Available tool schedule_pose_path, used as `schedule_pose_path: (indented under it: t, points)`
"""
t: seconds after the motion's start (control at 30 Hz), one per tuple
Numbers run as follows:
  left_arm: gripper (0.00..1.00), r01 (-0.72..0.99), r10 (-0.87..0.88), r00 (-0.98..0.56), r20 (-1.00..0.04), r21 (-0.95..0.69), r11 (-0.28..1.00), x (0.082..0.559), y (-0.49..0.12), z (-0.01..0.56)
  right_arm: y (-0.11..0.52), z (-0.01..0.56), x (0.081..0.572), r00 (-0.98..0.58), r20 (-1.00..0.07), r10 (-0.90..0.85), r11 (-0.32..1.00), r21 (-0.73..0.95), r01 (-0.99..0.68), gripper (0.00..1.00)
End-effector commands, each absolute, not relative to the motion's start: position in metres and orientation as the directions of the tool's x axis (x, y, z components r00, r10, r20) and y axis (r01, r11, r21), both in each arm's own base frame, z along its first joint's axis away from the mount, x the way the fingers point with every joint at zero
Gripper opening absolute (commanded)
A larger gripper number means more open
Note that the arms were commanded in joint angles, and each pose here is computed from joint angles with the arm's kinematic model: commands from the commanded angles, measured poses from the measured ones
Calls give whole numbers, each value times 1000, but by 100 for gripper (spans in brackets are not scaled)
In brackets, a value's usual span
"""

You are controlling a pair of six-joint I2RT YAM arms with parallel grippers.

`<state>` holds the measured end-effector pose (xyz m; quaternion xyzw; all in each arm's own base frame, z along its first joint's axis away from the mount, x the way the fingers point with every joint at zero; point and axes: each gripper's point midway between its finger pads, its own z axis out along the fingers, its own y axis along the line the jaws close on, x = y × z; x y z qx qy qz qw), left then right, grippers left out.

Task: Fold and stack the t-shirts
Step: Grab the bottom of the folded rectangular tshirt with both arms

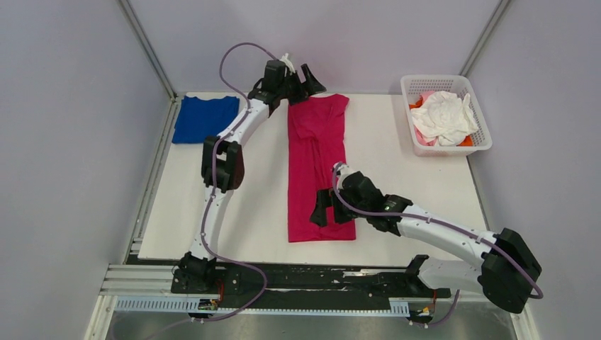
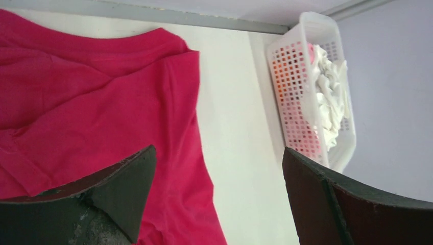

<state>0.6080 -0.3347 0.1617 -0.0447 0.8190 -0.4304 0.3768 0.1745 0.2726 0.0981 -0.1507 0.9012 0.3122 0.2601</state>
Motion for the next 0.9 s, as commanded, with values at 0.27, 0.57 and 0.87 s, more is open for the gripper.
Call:
schedule_pose_path:
  t: [0.27,0.57,0.87]
  points:
    - [100,185,-267,-755,-599,-585,790,429,-302,196,174,86,196,-826,-519,221,911,412,-14,100]
    - [100,117,-127,-882,-453,-472,874,245,-262,110,158,61,168,-896,-345,280,873,479,88,98]
    - [93,84,-61,-957,-285,-470,878,152,-241,59,173,45,157,-944,-241,226,856,511,75,72]
